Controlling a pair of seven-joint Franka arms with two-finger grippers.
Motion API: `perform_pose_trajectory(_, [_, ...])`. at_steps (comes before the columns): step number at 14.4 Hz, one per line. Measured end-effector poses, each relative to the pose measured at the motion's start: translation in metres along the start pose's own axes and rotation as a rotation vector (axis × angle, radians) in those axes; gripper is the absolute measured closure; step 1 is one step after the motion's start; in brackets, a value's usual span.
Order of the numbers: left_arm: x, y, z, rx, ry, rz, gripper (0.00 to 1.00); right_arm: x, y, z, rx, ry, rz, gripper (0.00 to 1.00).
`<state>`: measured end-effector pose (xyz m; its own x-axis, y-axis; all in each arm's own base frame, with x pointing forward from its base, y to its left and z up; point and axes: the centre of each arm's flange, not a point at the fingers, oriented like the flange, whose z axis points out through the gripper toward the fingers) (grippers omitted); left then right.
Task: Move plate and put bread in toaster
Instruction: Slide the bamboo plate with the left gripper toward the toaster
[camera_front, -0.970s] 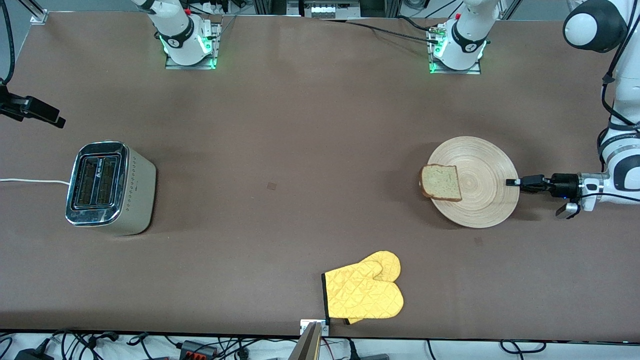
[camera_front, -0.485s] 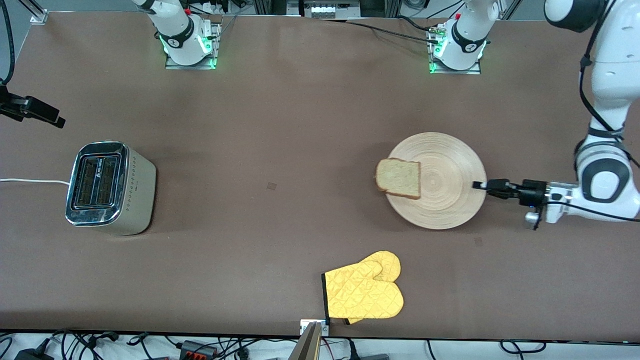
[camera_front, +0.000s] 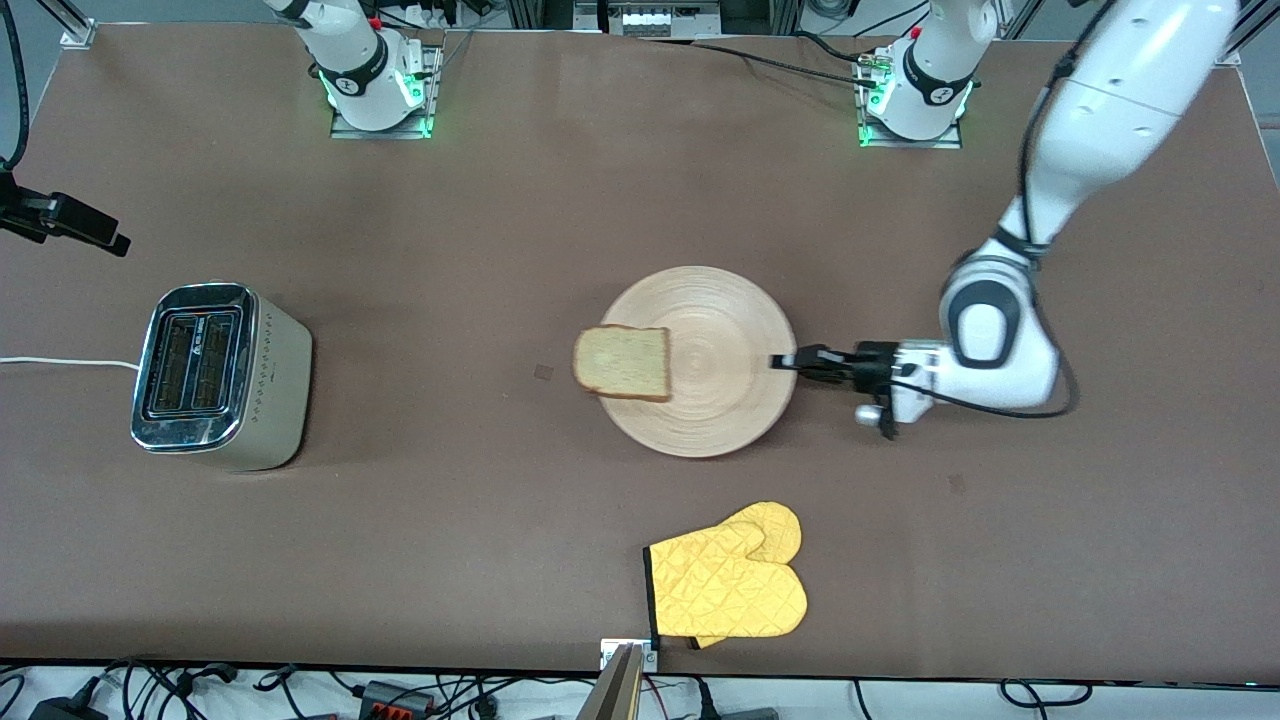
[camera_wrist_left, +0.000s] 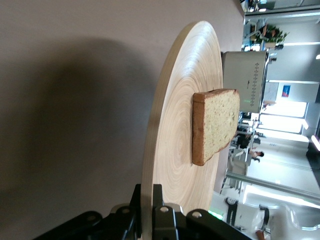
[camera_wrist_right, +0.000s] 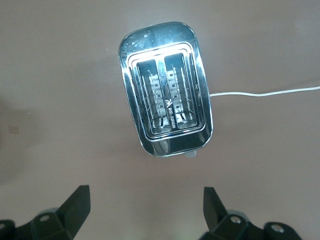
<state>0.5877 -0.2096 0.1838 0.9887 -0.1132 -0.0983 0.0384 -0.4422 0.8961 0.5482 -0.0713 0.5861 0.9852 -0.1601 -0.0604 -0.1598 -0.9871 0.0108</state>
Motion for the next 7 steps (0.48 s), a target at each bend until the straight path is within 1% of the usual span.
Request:
perform_pose_trajectory(1, [-0.005, 0.009, 0.034, -0.012, 0.016, -0.023, 0.9, 0.0, 0.0, 0.0, 0.0, 0.0, 0.0, 0.0])
perform_pose_trajectory(3, [-0.019, 0.02, 0.088, 0.01, 0.04, -0.05, 0.9, 0.0, 0.0, 0.001, 0.0, -0.001, 0.001, 0.0])
perform_pose_trajectory(5, [-0.03, 0.021, 0.123, 0.027, 0.032, -0.055, 0.9, 0.0, 0.0, 0.001, 0.0, -0.002, 0.001, 0.0])
perform_pose_trajectory(7, [-0.034, 0.009, 0.139, 0.018, 0.022, -0.036, 0.9, 0.001, 0.001, 0.001, 0.0, -0.002, 0.001, 0.0])
